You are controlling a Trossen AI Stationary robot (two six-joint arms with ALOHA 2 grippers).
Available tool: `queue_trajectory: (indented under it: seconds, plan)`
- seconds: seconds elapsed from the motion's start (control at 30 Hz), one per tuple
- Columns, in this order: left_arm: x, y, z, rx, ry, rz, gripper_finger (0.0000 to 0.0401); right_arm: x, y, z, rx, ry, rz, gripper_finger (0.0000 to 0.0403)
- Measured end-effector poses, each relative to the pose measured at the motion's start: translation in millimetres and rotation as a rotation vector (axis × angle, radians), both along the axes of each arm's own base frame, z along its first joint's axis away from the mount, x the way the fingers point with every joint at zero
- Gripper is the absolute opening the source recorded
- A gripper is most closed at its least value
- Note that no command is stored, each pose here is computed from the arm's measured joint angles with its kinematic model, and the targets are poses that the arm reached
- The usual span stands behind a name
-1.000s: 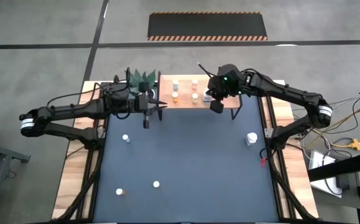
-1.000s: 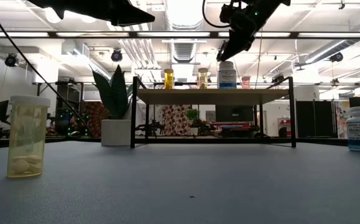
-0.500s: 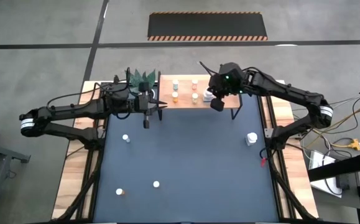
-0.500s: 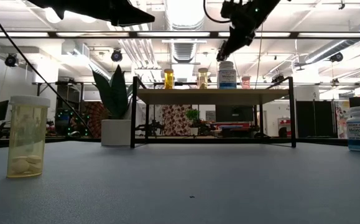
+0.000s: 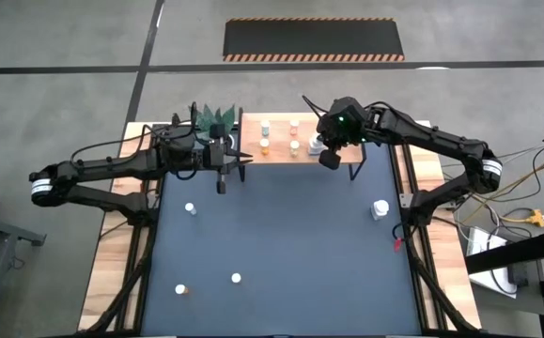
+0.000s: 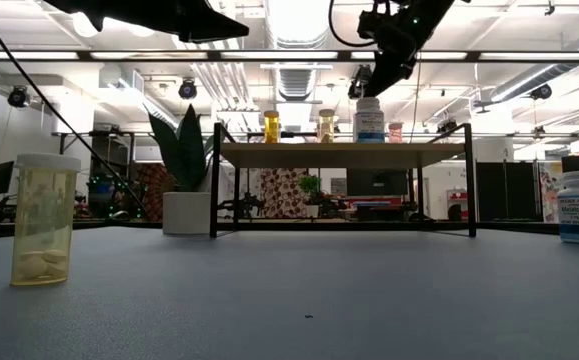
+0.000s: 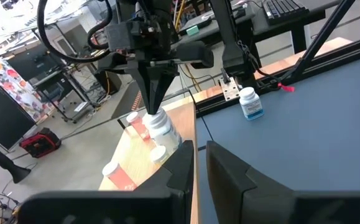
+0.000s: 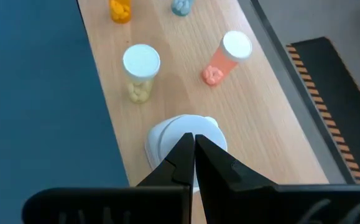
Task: Pick and place medicine bottles onto shelf by color
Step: Adjust the white medicine bottle on the shelf
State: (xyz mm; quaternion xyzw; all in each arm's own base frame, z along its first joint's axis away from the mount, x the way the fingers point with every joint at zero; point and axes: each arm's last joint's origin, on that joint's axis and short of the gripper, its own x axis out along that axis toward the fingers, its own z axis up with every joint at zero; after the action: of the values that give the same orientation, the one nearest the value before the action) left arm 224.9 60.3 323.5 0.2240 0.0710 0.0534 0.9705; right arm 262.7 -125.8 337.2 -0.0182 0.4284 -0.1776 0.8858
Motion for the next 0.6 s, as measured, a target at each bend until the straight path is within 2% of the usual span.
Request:
queue_trajectory:
  seconds: [0.27, 0.43, 0.6]
  plan:
    - [0.0, 0.0, -0.1, 0.000, 0.000, 0.000, 0.0026, -4.4, 2.9, 2.1, 0.056, -0.022, -0.067, 0.0009]
    - [0.0, 0.0, -0.1, 0.000, 0.000, 0.000, 0.0026, -3.2, 5.1, 2.0, 0.122, -0.063, -0.163, 0.0009]
    - [0.0, 0.0, -0.2, 0.000, 0.000, 0.000, 0.0026, -1.6, 5.9, 2.7, 0.108, -0.079, -0.204, 0.0009]
